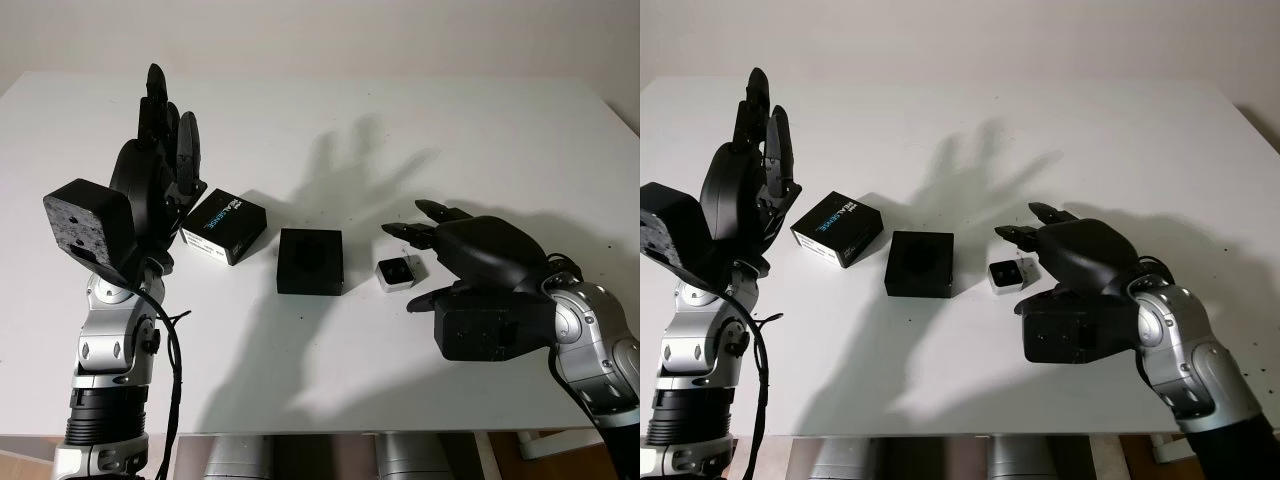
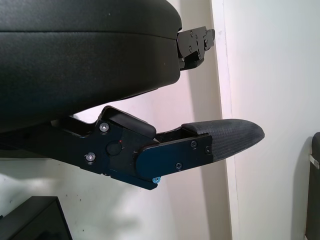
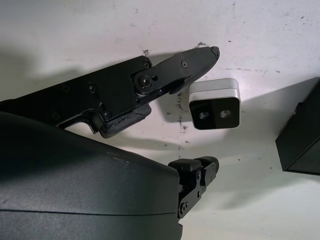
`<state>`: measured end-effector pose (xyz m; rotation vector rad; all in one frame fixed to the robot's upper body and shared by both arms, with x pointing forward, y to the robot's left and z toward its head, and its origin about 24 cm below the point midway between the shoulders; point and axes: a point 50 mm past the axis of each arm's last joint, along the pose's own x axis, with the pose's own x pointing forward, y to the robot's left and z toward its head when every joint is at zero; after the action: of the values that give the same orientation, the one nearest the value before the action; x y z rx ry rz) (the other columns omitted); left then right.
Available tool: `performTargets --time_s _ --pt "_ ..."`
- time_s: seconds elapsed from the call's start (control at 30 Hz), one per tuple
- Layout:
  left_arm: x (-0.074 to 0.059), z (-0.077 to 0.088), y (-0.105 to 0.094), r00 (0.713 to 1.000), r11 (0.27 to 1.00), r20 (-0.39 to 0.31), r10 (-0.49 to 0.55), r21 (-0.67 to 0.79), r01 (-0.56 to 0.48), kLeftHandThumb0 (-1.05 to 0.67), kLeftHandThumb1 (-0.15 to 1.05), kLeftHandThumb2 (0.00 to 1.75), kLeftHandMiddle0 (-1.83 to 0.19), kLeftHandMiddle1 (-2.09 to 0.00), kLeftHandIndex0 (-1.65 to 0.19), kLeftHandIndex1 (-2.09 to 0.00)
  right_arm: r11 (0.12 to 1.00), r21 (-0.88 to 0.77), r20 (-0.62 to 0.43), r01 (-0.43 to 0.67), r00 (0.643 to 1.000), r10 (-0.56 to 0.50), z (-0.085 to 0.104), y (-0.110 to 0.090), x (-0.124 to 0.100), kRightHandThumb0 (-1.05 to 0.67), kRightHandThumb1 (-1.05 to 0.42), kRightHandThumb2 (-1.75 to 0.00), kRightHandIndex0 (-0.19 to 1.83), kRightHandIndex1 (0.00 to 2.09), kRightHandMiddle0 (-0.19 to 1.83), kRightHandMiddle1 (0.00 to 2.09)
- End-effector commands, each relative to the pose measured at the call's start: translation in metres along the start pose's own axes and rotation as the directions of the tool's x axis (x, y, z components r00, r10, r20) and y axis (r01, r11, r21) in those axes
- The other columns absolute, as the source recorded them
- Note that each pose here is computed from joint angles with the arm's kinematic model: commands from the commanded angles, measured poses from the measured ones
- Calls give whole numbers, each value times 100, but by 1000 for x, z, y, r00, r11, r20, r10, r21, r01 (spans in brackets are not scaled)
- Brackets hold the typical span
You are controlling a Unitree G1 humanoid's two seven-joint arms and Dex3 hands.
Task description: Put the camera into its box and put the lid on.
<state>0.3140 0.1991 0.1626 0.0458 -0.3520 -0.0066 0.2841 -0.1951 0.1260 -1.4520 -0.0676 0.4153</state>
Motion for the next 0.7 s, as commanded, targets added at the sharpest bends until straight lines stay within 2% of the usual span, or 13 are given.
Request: performTargets --time_s 0.0,0.67 --pt "1 6 0 1000 1000 23 2 5 -2 -78 105 64 19 0 19 0 999 23 19 24 1000 -24 2 -3 2 -60 -94 -5 8 7 37 10" --pt "0 6 1 1000 1000 18 6 5 -6 -78 105 63 19 0 19 0 995 70 67 71 995 -75 -1 0 6 -57 -94 -5 17 8 47 22"
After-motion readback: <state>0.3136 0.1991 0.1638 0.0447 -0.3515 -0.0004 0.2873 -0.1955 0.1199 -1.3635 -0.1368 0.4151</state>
